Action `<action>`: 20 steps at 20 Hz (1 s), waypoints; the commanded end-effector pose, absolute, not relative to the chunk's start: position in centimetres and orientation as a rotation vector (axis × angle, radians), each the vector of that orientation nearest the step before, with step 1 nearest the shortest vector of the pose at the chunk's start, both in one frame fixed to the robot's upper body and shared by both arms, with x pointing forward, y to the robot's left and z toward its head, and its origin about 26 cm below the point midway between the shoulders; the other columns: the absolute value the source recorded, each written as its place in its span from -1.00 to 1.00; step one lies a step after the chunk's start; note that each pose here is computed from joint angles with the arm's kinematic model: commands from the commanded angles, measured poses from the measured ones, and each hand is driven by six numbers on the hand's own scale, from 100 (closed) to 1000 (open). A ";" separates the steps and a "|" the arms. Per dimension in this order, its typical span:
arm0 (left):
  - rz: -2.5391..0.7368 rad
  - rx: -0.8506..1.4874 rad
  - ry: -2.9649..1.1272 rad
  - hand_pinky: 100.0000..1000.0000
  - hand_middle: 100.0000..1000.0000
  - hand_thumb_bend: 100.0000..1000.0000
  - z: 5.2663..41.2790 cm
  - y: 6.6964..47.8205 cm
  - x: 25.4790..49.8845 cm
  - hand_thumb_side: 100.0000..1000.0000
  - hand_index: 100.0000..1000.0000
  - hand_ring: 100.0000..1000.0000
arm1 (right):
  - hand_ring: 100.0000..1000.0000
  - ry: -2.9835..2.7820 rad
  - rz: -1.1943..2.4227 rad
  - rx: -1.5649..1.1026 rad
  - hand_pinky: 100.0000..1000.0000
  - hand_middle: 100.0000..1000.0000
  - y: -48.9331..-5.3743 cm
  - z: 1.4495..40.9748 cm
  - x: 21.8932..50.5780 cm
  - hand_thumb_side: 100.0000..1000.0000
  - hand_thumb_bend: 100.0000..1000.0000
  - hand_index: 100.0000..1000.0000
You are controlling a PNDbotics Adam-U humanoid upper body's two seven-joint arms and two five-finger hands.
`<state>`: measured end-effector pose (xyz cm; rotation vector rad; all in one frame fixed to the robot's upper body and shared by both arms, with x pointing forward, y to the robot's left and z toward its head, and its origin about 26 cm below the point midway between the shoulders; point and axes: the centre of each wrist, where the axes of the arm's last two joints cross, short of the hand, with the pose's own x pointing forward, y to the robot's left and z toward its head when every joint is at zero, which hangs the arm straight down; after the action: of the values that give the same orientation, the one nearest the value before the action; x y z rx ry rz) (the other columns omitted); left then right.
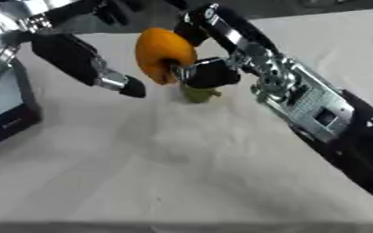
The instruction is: Pick up the objects with one hand, pass them to the other hand, and then place them into the box on the other side of the table.
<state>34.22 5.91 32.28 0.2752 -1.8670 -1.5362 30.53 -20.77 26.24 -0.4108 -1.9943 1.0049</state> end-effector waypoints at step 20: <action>-1.520 0.344 -1.851 0.61 0.52 -0.04 30.8 4.7 36.0 -0.47 0.48 0.50 | 0.14 -2.096 1.105 -0.378 0.30 -0.19 -19.9 26.8 30.1 -1.00 -0.75 -0.05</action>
<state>36.08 4.59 30.08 0.3218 -1.8241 -1.5287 30.46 -20.00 25.86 -0.3646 -2.0557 1.0917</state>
